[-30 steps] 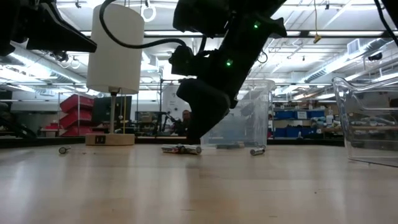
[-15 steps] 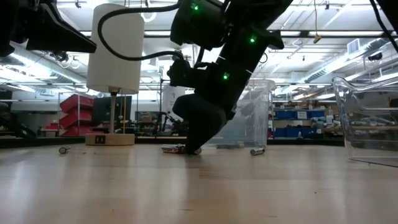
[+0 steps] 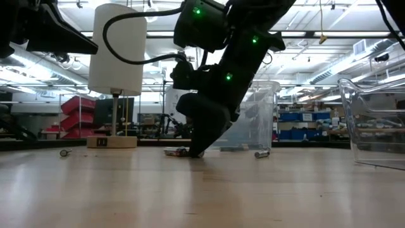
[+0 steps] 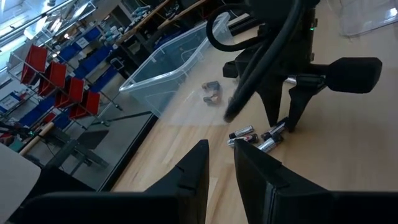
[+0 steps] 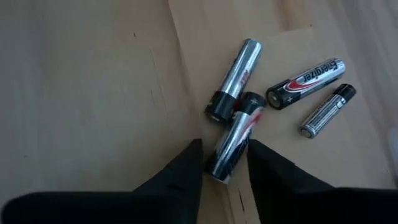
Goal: Sort batteries
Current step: Put the silver battery into the bottom transparent bin
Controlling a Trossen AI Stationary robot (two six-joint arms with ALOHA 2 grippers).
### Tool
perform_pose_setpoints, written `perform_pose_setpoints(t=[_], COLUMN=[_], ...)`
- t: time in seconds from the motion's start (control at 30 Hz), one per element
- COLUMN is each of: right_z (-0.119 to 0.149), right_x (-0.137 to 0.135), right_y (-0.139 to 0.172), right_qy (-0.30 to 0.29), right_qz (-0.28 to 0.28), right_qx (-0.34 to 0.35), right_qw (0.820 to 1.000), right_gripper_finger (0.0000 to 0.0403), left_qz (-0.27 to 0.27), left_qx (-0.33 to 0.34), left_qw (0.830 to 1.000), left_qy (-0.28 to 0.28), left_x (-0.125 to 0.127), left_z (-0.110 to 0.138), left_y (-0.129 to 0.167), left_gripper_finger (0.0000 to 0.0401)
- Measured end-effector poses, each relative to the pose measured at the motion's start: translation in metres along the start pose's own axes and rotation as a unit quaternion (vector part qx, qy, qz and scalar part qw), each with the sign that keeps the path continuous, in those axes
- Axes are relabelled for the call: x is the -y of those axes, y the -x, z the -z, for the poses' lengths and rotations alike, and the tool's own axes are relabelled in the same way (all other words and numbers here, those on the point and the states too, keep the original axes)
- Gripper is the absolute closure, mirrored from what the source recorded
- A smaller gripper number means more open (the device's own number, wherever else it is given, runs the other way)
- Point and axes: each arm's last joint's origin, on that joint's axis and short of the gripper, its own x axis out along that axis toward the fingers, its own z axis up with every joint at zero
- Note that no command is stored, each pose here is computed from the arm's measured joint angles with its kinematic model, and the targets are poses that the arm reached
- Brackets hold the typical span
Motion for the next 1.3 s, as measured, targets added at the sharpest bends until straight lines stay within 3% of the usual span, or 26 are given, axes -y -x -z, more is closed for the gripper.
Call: perform_pose_setpoints(t=[0.3, 0.63, 0.83, 1.07, 1.3], right_z=[0.000, 0.000, -0.005, -0.012, -0.019], right_x=[0.001, 0.002, 0.005, 0.005, 0.001], right_y=[0.000, 0.002, 0.019, 0.048, 0.087], right_qy=[0.002, 0.005, 0.011, 0.022, 0.030], right_qz=[-0.004, -0.005, -0.012, -0.025, -0.047], right_qx=[-0.005, -0.005, 0.005, 0.031, 0.078], right_qw=[1.000, 1.000, 1.000, 0.999, 0.995], right_gripper_finger=[0.0372, 0.0374, 0.0374, 0.0374, 0.0373], left_qz=[0.000, 0.002, 0.020, 0.093, 0.149], left_qx=[0.000, -0.002, -0.018, -0.093, -0.166], left_qw=[1.000, 1.000, 1.000, 0.991, 0.973], left_qy=[0.001, 0.004, 0.008, 0.029, 0.058], left_x=[0.000, 0.000, 0.002, 0.006, 0.010], left_z=[0.000, 0.000, 0.001, 0.005, 0.025], left_y=[0.000, 0.000, 0.000, 0.001, -0.006], left_gripper_finger=[0.0323, 0.0323, 0.0323, 0.0325, 0.0390])
